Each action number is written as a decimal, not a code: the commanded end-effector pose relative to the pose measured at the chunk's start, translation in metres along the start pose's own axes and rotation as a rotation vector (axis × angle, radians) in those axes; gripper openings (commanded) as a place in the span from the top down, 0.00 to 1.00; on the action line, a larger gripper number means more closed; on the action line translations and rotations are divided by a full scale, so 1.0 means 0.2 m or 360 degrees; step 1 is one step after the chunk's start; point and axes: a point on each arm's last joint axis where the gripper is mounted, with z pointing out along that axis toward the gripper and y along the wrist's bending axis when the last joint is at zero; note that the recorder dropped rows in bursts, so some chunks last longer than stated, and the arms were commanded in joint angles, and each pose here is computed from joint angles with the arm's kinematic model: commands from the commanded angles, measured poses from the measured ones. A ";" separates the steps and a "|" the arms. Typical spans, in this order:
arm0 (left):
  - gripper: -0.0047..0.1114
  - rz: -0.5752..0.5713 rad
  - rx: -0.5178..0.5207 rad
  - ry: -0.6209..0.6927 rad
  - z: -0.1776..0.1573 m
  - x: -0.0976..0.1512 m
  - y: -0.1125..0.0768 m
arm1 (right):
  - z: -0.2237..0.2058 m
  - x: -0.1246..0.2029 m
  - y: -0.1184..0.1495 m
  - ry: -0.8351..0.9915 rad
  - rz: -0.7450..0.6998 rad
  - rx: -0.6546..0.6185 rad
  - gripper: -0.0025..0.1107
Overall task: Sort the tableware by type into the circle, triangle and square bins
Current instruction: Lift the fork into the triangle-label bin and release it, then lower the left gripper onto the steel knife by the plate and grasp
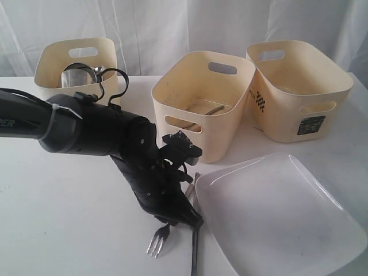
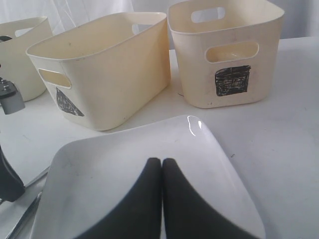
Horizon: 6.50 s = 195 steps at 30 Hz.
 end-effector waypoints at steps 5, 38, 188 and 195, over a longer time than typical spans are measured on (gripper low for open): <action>0.96 0.0027 -0.0017 0.0254 0.11 0.10 0.02 | 0.00 0.00 0.00 -0.0019 -0.0004 -0.0005 0.98; 0.96 0.0227 -0.0263 -0.1234 -0.81 -0.53 0.05 | 0.00 0.00 0.00 -0.0019 -0.0004 -0.0005 0.98; 0.84 0.0043 -0.0139 0.0267 0.08 0.20 -0.18 | 0.00 0.00 0.00 -0.0019 -0.0004 -0.0005 0.98; 0.96 -0.0025 -0.0197 0.0277 0.07 0.19 -0.07 | 0.00 0.00 0.00 -0.0019 -0.0004 -0.0005 0.98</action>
